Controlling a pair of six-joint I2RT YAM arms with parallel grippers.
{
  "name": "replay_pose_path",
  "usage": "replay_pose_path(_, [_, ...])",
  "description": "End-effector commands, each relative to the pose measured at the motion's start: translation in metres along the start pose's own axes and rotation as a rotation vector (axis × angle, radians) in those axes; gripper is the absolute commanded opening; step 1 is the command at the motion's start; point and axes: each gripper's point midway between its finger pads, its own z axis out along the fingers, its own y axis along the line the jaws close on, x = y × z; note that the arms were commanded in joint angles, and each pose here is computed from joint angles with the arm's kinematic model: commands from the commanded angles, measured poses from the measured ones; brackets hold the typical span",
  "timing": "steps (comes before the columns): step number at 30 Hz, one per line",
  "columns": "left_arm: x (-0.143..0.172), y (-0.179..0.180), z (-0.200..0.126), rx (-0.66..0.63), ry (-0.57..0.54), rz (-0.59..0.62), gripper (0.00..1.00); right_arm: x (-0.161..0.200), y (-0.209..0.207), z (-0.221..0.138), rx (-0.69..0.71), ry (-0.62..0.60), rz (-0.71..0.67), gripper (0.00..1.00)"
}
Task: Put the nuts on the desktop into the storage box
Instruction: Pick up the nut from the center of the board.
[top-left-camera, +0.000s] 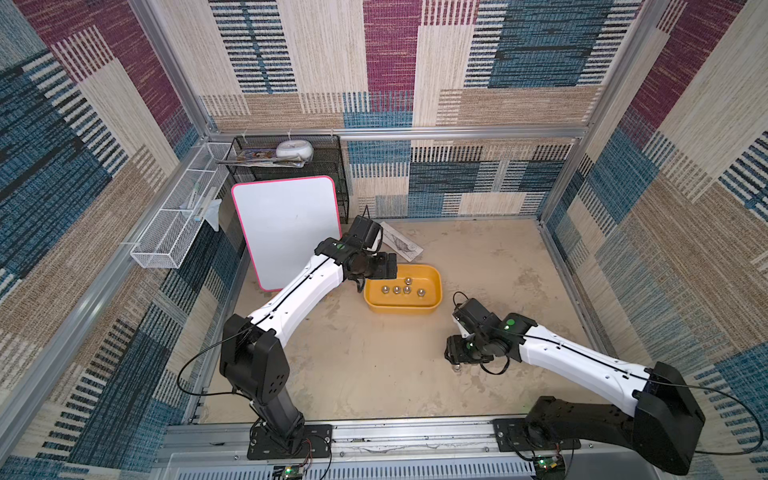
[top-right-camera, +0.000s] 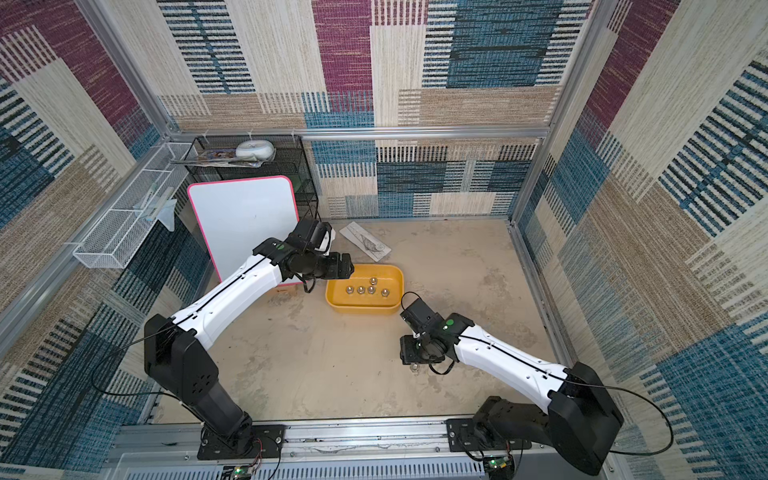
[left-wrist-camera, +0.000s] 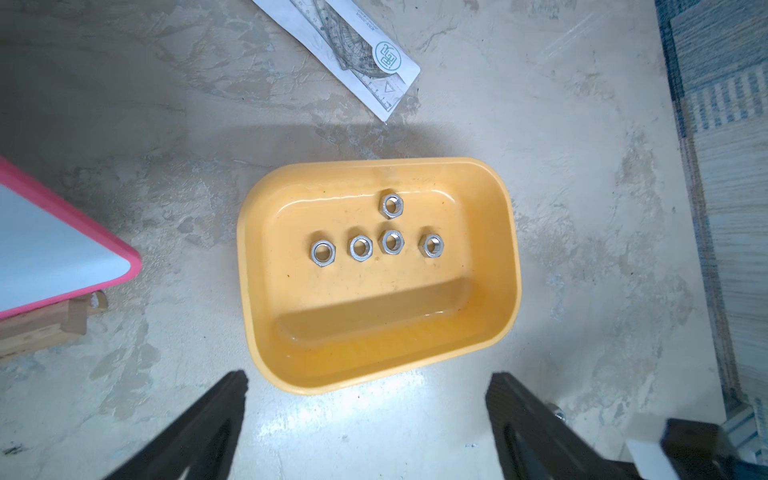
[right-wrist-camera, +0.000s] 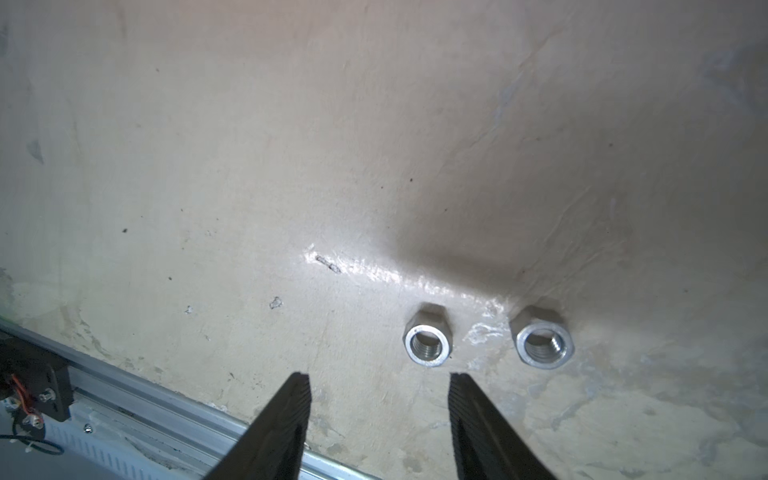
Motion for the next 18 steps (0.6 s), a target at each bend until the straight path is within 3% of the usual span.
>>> replay_pose_path(1, [-0.008,0.009,-0.004,-0.029,-0.087,-0.082,1.0,0.004,-0.001,0.01,0.027,0.023,-0.027,0.56])
replay_pose_path(18, [-0.002,0.018,-0.044,-0.024,-0.215,-0.037,1.0,0.015,-0.011,0.036,0.102,0.1,-0.111,0.56])
